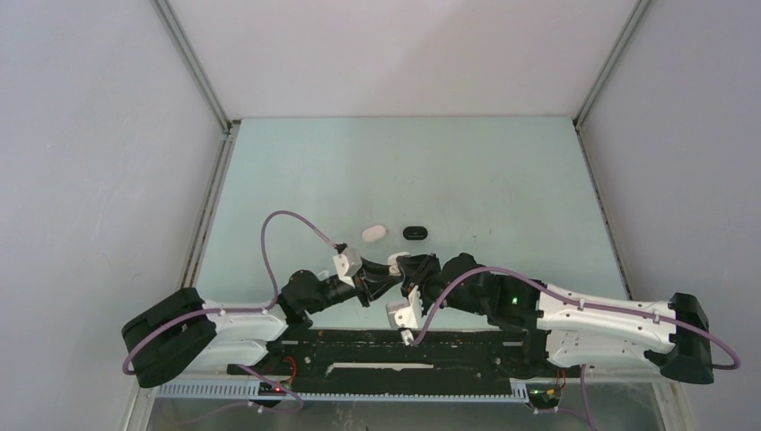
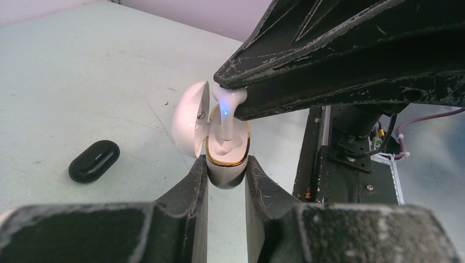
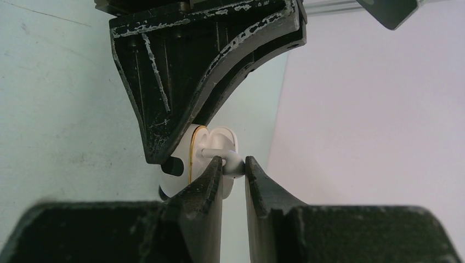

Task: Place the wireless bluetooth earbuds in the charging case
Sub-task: Place the earbud in the charging case.

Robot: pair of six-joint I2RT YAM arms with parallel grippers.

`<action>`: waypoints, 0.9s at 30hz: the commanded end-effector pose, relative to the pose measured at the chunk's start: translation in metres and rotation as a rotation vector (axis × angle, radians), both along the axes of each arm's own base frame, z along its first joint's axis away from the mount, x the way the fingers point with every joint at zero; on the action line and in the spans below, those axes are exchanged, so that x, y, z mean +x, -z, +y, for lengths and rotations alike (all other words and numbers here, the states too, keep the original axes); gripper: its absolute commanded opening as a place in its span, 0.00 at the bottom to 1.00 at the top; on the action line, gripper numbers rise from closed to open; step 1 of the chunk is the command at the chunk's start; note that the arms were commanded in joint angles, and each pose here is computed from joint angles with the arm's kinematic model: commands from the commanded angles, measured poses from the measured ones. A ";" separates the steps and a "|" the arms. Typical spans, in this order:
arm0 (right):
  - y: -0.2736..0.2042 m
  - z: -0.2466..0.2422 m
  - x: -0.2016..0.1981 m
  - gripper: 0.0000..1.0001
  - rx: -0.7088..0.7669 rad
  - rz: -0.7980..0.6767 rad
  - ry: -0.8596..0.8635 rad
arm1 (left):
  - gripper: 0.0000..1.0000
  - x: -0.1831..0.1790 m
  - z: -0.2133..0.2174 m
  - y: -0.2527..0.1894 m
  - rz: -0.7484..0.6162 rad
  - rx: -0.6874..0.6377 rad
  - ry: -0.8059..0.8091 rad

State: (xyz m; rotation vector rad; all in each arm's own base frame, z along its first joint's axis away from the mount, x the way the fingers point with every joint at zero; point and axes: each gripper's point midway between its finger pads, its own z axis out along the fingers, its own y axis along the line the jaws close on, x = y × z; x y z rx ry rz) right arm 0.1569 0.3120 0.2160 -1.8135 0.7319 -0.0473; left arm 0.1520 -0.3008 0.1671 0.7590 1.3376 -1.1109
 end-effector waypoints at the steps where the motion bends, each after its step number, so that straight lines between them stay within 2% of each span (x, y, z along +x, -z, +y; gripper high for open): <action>1: -0.013 0.006 0.001 0.00 0.053 -0.019 0.000 | 0.00 -0.003 0.003 -0.014 -0.041 -0.048 0.009; 27: -0.005 0.012 -0.004 0.00 0.053 -0.057 -0.034 | 0.00 -0.004 0.003 -0.018 -0.030 -0.062 0.013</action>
